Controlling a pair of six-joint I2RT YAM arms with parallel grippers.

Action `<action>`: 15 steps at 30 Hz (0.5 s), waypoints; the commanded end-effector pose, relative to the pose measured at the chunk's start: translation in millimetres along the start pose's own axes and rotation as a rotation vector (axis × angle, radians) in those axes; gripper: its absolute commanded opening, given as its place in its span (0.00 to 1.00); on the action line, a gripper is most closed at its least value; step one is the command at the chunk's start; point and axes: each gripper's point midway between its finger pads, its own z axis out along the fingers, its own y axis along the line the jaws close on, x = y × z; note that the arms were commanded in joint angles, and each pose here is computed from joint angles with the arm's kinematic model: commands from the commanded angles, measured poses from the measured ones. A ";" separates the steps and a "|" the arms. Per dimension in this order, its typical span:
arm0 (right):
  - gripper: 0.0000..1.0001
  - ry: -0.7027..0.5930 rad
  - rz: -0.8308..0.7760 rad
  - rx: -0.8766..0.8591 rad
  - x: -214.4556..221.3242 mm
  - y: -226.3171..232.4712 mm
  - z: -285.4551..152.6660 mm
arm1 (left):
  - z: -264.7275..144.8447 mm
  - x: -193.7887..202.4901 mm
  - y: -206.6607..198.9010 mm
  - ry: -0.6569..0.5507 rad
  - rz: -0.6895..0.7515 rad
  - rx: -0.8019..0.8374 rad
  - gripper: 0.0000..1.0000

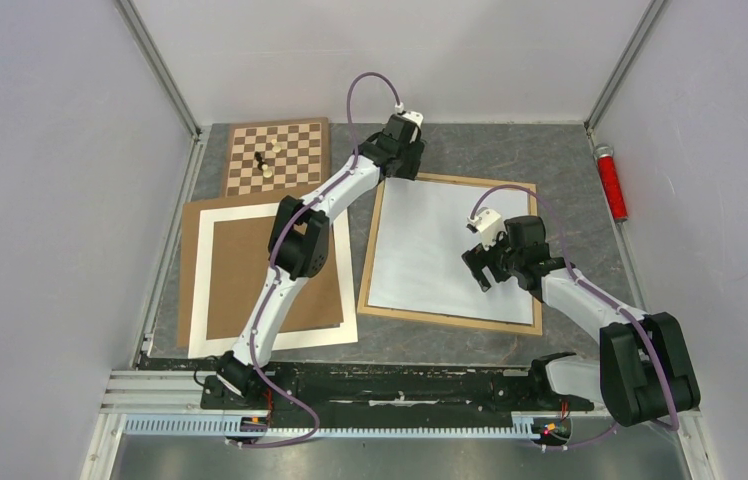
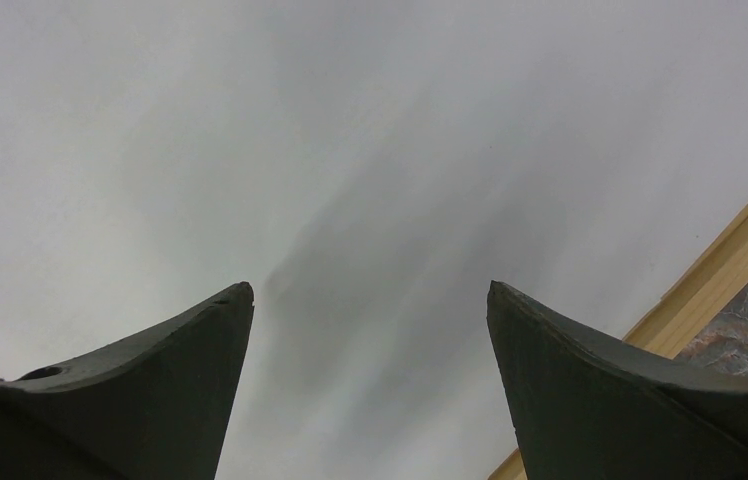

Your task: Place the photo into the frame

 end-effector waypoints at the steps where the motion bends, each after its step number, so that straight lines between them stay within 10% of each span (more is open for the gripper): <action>1: 0.90 -0.054 -0.009 0.021 -17.7 -8.4 -0.9 | 4.8 -17.4 -7.0 -0.058 -0.044 0.020 0.71; 15: 0.90 -0.051 -0.006 0.019 -16.4 -10.3 -0.2 | 15.8 10.7 -11.9 0.017 -0.039 0.038 0.71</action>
